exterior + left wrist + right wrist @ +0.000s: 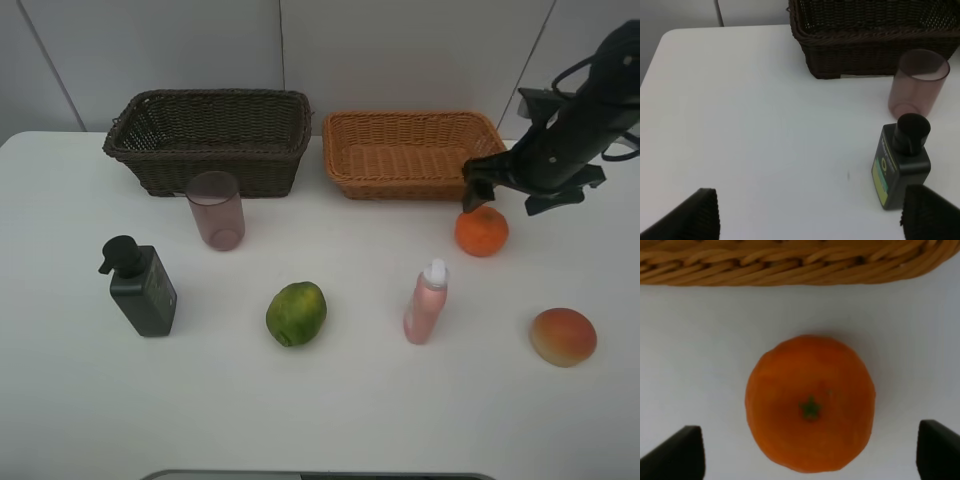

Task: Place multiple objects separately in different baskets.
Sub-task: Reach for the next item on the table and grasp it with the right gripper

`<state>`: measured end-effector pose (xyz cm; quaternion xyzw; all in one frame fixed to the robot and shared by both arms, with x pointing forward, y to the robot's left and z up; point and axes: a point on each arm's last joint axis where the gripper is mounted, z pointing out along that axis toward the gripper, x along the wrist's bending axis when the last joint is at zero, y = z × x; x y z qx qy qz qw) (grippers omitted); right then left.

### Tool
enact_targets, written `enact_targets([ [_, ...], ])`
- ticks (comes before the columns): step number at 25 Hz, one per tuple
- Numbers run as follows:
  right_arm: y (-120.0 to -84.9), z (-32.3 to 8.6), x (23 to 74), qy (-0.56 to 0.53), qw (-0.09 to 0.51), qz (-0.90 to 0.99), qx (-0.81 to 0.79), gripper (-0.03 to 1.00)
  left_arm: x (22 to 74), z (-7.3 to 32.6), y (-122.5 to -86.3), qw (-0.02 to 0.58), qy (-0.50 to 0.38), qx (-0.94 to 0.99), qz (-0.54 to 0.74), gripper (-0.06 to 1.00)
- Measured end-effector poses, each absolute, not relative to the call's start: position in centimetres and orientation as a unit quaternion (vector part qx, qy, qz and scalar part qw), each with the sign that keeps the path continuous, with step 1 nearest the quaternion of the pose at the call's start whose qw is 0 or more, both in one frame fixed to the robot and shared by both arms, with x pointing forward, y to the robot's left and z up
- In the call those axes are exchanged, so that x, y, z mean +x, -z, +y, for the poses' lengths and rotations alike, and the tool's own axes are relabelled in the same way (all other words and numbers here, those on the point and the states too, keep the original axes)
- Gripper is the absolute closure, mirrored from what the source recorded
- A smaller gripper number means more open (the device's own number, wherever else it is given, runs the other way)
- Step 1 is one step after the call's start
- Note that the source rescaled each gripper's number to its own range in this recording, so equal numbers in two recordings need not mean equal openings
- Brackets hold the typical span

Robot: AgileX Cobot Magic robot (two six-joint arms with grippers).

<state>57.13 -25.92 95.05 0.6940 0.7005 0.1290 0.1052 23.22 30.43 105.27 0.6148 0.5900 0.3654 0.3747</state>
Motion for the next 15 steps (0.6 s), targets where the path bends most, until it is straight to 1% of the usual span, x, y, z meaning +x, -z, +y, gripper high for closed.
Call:
enact_targets([
  [10,-93.5,-25.8,59.6,-0.101,0.1,0.712,0.688,0.15,23.2,30.4,-105.3,0.375,-0.365,0.615,0.59,0.0],
  [15,-91.7,-25.7,59.9,-0.083,0.086,0.715,0.688,0.15,23.2,30.4,-105.3,0.375,-0.365,0.615,0.59,0.0],
])
